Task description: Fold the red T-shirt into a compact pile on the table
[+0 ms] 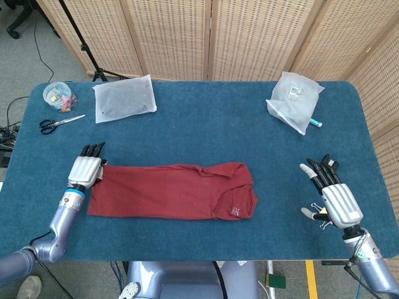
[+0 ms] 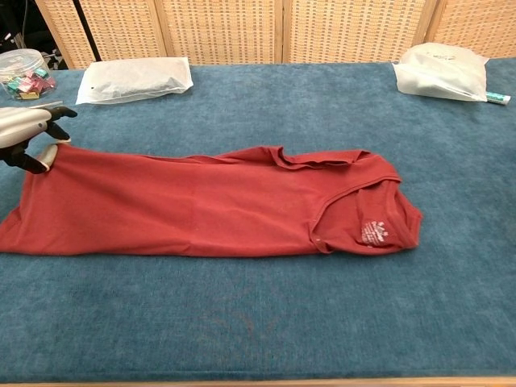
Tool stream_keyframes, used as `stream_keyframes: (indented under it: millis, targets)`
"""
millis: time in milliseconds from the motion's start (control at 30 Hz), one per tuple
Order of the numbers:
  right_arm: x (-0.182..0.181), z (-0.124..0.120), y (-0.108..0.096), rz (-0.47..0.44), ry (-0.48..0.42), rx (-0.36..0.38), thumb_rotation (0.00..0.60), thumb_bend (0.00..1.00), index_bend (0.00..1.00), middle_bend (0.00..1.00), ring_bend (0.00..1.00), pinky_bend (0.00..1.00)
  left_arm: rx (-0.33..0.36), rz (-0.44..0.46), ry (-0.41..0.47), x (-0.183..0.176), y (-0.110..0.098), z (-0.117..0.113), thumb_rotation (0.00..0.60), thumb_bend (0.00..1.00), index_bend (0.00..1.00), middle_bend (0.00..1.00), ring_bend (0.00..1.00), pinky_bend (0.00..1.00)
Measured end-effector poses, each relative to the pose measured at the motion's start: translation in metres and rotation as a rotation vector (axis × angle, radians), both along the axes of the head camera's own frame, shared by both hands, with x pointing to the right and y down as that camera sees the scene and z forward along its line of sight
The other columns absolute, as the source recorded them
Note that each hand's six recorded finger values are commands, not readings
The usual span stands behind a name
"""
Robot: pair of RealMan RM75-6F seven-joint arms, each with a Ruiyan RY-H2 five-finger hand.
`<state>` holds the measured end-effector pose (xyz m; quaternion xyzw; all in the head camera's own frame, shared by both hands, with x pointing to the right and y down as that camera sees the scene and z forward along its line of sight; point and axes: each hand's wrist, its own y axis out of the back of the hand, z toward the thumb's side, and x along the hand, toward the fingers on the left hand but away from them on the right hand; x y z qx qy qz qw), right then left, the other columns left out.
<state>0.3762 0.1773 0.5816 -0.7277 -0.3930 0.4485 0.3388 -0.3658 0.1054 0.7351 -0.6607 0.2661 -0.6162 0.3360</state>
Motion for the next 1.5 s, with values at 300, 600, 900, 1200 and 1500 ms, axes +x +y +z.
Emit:
stream_keyframes:
  millis: [300, 600, 900, 1200, 1500]
  targets:
    - [0.0, 0.0, 0.0, 0.001, -0.001, 0.001, 0.6, 0.0, 0.0, 0.0, 0.0, 0.0, -0.011, 0.028, -0.105, -0.038, -0.015, -0.002, 0.6, 0.62, 0.85, 0.0, 0.0, 0.0]
    - [0.0, -0.001, 0.0, 0.0, 0.0, 0.001, 0.6, 0.0, 0.0, 0.0, 0.0, 0.0, -0.011, 0.039, -0.236, -0.084, -0.028, -0.009, 0.6, 0.62, 0.85, 0.0, 0.0, 0.0]
    - [-0.001, 0.0, 0.0, -0.003, 0.002, 0.001, 0.6, 0.0, 0.0, 0.0, 0.0, 0.0, -0.032, -0.005, -0.372, -0.148, -0.043, -0.019, 0.6, 0.62, 0.85, 0.0, 0.0, 0.0]
    - [-0.001, 0.0, 0.0, -0.001, 0.003, 0.002, 0.6, 0.0, 0.0, 0.0, 0.0, 0.0, -0.071, -0.098, -0.458, -0.209, -0.05, -0.029, 0.6, 0.62, 0.85, 0.0, 0.0, 0.0]
    - [-0.002, -0.001, -0.001, -0.002, -0.001, 0.003, 0.6, 0.0, 0.0, 0.0, 0.0, 0.0, -0.088, -0.146, -0.43, -0.22, -0.047, -0.023, 0.6, 0.63, 0.85, 0.0, 0.0, 0.0]
